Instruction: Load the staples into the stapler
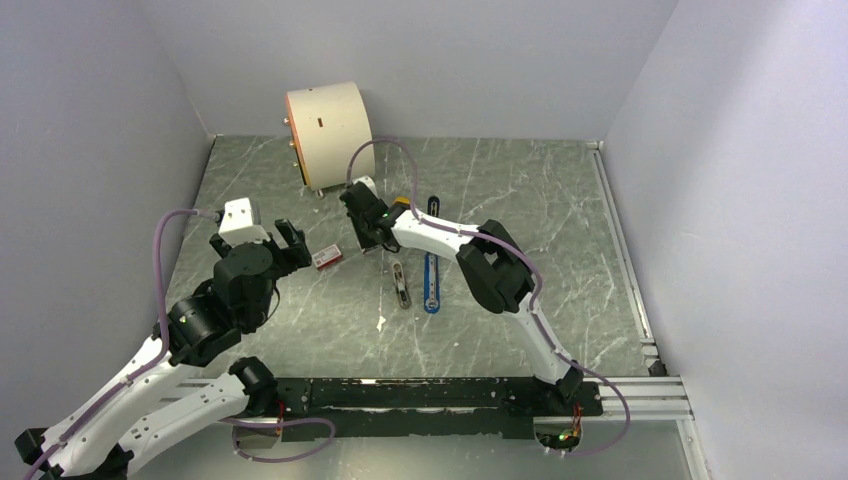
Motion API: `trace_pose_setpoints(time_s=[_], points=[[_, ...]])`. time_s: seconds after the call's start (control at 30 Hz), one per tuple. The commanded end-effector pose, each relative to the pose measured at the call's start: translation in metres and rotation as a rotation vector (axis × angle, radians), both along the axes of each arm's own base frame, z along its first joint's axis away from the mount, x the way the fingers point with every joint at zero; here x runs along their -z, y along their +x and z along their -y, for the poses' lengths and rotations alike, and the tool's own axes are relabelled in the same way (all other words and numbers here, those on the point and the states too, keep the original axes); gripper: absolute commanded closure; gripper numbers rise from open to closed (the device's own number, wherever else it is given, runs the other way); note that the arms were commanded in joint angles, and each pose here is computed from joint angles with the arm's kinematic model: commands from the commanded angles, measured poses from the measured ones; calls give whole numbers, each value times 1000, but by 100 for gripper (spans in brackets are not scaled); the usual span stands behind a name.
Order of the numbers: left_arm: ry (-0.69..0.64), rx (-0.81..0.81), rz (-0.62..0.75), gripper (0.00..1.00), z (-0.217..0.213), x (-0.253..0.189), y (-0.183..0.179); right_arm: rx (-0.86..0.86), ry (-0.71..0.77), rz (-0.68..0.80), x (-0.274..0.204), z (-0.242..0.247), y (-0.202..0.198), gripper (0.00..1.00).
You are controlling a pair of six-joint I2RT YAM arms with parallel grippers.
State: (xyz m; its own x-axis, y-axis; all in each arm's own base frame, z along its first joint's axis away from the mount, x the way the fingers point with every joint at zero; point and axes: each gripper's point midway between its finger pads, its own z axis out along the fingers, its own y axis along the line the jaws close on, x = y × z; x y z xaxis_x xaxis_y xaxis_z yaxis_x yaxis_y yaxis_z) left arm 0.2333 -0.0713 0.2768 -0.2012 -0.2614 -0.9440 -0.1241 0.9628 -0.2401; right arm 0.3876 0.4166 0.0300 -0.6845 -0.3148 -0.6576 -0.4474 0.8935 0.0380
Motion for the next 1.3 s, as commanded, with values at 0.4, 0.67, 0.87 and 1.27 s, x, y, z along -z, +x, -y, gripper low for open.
trace_pose_setpoints(time_s=[0.4,0.67,0.87,1.27], points=[[-2,-24,19,14,-5,-5,1,10,-26,-8,10,1,2,77],[-1,-24,19,14,-5,-4,1,22,-2,34,-12,2,6,81],[-1,-24,18,14,-5,-4,1,22,46,73,-43,0,6,81],[-3,-21,19,14,-4,-5,1,5,91,37,-65,1,-34,80]])
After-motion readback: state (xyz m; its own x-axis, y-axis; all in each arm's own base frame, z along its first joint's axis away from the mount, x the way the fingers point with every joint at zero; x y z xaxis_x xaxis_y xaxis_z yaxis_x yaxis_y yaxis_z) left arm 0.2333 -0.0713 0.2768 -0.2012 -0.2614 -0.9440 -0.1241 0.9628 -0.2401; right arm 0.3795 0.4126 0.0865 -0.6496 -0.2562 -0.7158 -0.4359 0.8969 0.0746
